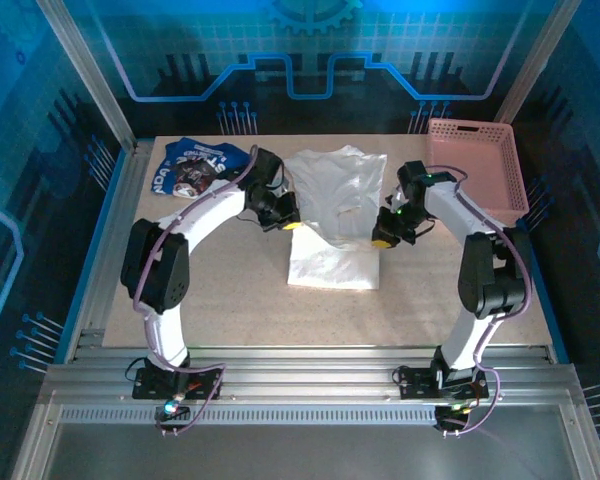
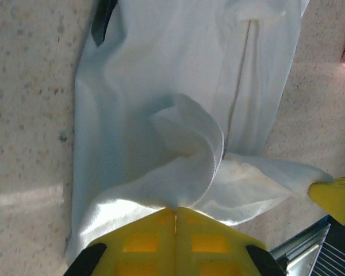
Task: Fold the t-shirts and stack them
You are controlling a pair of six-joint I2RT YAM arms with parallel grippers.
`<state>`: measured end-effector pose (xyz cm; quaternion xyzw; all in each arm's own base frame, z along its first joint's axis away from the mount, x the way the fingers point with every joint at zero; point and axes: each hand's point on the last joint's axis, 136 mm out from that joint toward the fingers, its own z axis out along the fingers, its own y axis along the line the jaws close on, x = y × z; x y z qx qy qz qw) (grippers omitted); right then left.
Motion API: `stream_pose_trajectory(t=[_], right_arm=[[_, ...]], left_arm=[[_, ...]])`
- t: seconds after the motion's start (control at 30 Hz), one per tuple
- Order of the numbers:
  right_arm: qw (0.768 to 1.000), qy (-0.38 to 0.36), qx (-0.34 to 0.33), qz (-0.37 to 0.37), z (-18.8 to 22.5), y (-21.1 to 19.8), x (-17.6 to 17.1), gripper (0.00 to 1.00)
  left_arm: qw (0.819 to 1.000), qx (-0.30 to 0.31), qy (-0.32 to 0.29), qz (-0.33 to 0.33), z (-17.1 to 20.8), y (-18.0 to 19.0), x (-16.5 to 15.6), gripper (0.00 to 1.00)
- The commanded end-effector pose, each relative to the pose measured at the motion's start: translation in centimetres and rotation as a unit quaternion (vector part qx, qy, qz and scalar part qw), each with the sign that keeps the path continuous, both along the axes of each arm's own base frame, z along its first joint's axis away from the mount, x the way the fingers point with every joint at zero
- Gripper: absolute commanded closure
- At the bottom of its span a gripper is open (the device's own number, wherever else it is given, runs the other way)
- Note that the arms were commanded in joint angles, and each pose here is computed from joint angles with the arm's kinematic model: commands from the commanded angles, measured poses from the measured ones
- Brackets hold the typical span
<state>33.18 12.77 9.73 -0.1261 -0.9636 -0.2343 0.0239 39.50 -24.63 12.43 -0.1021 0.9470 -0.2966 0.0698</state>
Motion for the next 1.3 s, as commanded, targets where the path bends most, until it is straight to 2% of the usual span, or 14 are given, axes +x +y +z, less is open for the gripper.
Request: stream_pose_trajectory(t=[0.0, 0.33, 0.73, 0.87, 0.9, 0.97, 1.03, 1.07, 1.1, 1.13, 1.17, 1.23, 1.27], right_arm=[[1.000, -0.001, -0.002, -0.005, -0.5, -0.9, 1.5, 0.99], [1.000, 0.011, 0.004, -0.021, -2.6, -1.1, 4.8, 0.98], [0.999, 0.018, 0.013, -0.041, -3.8, -1.6, 7.5, 0.95], [0.997, 0.012, 0.031, -0.062, -4.0, -1.9, 9.2, 0.88], [0.997, 0.008, 0.042, -0.069, -3.9, -1.8, 9.8, 0.83], [0.993, -0.002, 0.073, -0.089, -3.5, -1.8, 11.5, 0.61], [0.988, -0.016, 0.109, -0.112, -2.4, -1.6, 13.3, 0.52], [0.983, -0.036, 0.133, -0.121, -0.9, -1.4, 14.6, 0.49], [0.979, -0.057, 0.149, -0.128, 0.5, -1.3, 15.6, 0.45], [0.975, -0.082, 0.161, -0.132, 2.4, -1.3, 16.6, 0.42], [0.971, -0.107, 0.165, -0.133, 4.3, -1.5, 17.3, 0.40], [0.969, -0.140, 0.165, -0.123, 7.7, -1.6, 17.5, 0.39], [0.968, -0.153, 0.162, -0.115, 9.3, -1.6, 17.1, 0.39]], left_arm=[[1.000, -0.006, -0.004, -0.026, 0.1, -0.4, 1.0, 1.00], [0.999, 0.004, 0.007, -0.031, -2.5, -0.9, 3.9, 1.00], [1.000, -0.002, -0.012, -0.011, -2.5, -0.6, 7.3, 1.00], [1.000, -0.007, -0.009, -0.011, -3.2, -1.1, 8.6, 1.00], [1.000, -0.008, -0.008, -0.011, -3.3, -1.3, 8.9, 1.00], [1.000, -0.010, -0.009, -0.003, -3.3, -1.3, 9.8, 0.99], [1.000, -0.018, -0.019, 0.006, -2.4, -1.3, 10.7, 0.84], [0.999, -0.024, -0.029, 0.015, -1.4, -1.2, 11.4, 0.80], [0.998, -0.033, -0.039, 0.021, -0.2, -1.1, 12.0, 0.74], [0.997, -0.043, -0.054, 0.030, 1.5, -0.9, 12.7, 0.63], [0.995, -0.049, -0.072, 0.040, 3.4, -0.5, 13.3, 0.57], [0.991, -0.056, -0.112, 0.057, 7.1, 0.6, 14.1, 0.55], [0.988, -0.050, -0.128, 0.072, 8.8, 1.7, 14.2, 0.51]])
